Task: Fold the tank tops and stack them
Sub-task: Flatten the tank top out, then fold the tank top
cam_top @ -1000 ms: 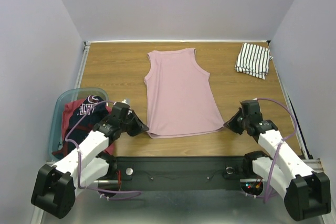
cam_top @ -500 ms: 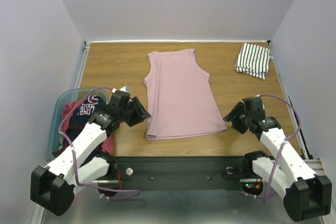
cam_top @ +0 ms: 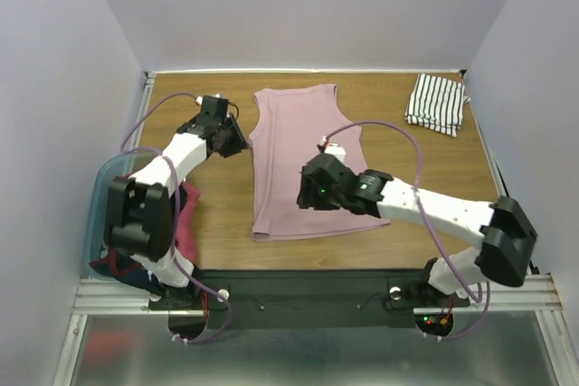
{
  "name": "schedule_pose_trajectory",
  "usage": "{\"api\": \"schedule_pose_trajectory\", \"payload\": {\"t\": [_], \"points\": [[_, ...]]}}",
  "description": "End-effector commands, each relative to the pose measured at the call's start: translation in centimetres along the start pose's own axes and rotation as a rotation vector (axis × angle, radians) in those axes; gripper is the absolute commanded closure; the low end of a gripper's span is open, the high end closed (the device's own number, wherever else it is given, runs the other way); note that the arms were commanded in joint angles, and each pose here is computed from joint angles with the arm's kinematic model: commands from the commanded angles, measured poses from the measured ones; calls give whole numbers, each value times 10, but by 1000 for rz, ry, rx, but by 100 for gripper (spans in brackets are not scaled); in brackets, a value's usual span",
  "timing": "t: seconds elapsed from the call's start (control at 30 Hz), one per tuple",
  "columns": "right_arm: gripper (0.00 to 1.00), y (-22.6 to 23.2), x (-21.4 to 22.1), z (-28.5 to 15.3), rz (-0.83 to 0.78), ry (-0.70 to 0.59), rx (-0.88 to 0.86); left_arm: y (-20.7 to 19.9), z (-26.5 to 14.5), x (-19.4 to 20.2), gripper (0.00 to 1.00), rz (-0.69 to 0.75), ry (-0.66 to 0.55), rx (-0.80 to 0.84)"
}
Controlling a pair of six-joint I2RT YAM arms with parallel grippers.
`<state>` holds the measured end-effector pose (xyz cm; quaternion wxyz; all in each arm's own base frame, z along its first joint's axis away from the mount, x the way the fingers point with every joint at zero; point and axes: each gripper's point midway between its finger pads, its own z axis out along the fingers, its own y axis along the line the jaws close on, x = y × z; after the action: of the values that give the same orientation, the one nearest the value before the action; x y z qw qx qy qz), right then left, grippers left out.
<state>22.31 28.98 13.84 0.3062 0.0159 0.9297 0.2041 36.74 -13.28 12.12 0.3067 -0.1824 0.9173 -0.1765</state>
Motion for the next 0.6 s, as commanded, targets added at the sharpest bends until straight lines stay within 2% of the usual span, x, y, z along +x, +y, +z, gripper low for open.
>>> {"api": "schedule_pose_trajectory", "payload": {"t": [0.0, 0.07, 0.33, 0.57], "points": [[40, 28, -18, 15, -43, -98, 29, -28, 29, -42, 59, 116, -58, 48], [40, 41, -10, 25, -80, -82, 20, -29, 39, -53, 55, 130, -74, 25], [40, 100, -3, 37, -185, -98, -47, -20, 82, -45, 54, 172, -20, -1], [41, 134, 26, 58, -280, -67, -65, -19, 97, -46, 55, 184, -9, -10]]}}
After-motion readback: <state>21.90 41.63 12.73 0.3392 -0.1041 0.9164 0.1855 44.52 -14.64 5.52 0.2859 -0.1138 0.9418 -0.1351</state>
